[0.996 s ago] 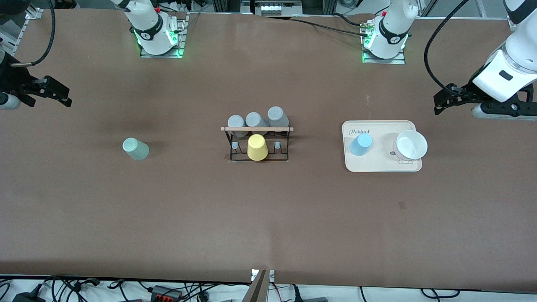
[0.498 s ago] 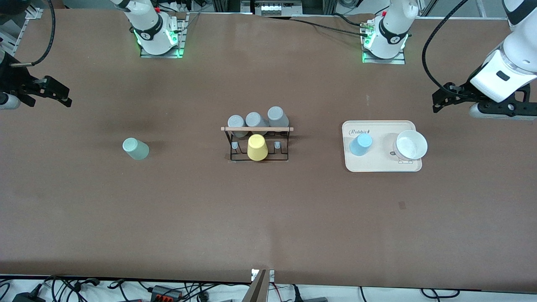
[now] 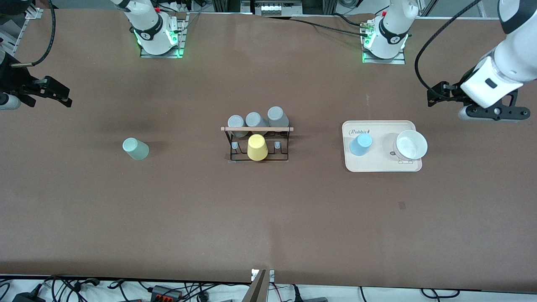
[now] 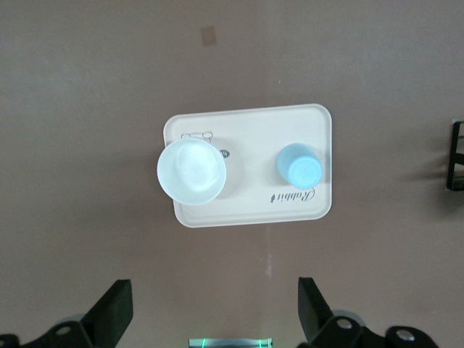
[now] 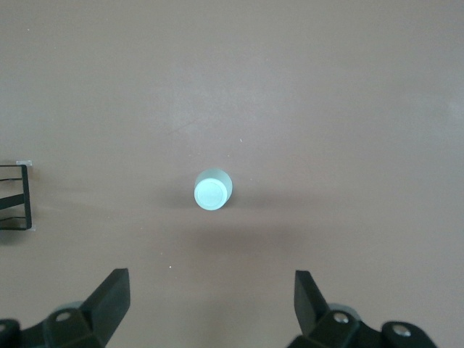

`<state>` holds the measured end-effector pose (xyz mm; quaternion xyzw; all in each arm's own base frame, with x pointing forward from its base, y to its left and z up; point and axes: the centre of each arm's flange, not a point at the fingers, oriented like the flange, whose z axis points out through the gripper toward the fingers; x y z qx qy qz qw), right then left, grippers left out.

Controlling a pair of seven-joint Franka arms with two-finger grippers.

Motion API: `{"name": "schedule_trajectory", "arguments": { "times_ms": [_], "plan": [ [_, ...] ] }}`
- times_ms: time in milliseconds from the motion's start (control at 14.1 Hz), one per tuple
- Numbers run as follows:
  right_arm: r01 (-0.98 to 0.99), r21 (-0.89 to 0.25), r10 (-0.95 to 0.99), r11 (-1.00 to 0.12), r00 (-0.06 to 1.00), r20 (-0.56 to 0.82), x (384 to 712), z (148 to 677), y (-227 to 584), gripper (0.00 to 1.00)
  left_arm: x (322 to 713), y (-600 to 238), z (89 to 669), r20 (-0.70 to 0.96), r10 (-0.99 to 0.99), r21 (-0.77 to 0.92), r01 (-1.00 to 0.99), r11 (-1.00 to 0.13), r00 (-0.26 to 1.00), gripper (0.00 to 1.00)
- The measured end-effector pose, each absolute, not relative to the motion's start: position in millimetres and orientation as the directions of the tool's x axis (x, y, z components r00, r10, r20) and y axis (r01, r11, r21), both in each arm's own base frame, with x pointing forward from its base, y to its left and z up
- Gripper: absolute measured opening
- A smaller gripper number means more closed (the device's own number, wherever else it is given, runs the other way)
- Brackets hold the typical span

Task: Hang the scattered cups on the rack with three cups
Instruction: 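Reach the left gripper down to the light blue cup on the tray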

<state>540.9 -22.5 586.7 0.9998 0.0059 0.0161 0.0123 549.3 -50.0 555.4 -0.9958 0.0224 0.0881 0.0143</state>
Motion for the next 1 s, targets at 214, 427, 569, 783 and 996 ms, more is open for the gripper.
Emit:
{"name": "schedule_trajectory", "arguments": {
  "times_ms": [214,427,569,783,996],
  "plan": [
    [0.012,0.025,0.013,-1.0,0.999,0.037,543.2,583.6,-22.2,1.0,557.4,-65.4,529.6,-0.252,-0.067,-0.024,-0.076,-0.997,0.966,1.0],
    [0.01,0.012,0.01,-1.0,0.999,0.042,543.9,583.4,-21.4,1.0,566.1,-105.6,500.4,-0.232,-0.128,-0.02,-0.136,-0.99,0.964,1.0],
    [0.006,-0.007,0.006,-1.0,0.999,0.042,543.9,583.3,-20.2,1.0,568.8,-133.3,463.9,-0.177,-0.128,-0.02,-0.133,-0.991,0.976,1.0],
    [0.006,-0.009,0.006,-1.0,0.999,0.042,543.9,583.2,-20.2,1.0,556.0,-166.3,397.1,-0.103,-0.098,-0.011,-0.1,-0.995,0.99,1.0],
    [0.006,-0.009,0.006,-1.0,0.999,0.037,544.9,580.2,-20.3,1.0,540.1,-168.4,344.0,-0.017,-0.084,0.01,-0.084,-0.996,0.996,1.0]
  ]
}}
